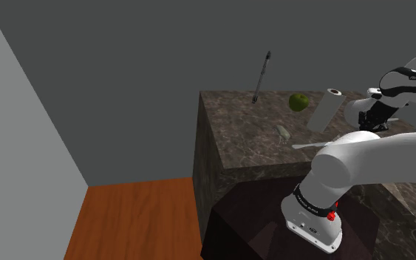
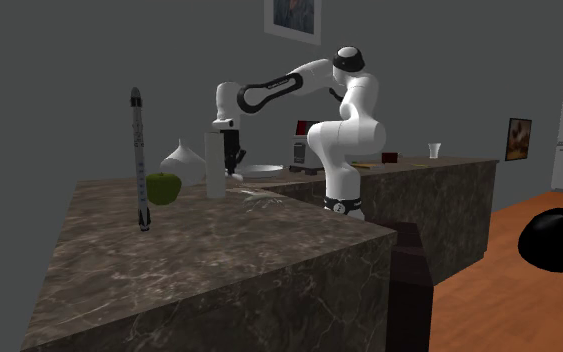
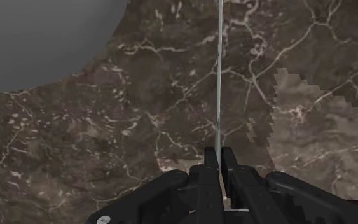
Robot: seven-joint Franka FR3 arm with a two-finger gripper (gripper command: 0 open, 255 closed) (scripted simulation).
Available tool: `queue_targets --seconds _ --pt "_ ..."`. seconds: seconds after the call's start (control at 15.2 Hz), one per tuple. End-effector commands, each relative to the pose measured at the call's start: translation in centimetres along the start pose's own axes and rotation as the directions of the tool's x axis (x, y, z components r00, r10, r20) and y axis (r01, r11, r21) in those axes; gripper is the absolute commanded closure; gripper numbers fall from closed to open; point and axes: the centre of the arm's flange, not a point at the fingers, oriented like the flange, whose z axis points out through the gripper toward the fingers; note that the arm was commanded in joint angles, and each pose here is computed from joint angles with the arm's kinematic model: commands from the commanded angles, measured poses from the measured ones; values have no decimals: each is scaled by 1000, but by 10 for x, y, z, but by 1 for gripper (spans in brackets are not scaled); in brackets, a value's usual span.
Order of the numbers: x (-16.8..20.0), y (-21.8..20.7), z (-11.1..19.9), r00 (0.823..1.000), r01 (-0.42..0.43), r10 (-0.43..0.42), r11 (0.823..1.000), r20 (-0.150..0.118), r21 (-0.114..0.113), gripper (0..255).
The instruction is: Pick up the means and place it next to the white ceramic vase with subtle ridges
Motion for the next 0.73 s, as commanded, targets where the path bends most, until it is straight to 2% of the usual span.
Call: queue_targets --seconds 0.0,0.07,0.59,0.66 --pt "-1 0 10 1000 0 0 1000 0 0 255" --pt "-1 0 18 1000 0 0 1000 0 0 255" --pt "-1 0 18 1000 0 0 1000 0 0 255" --pt "-1 0 18 1000 0 0 1000 0 0 0"
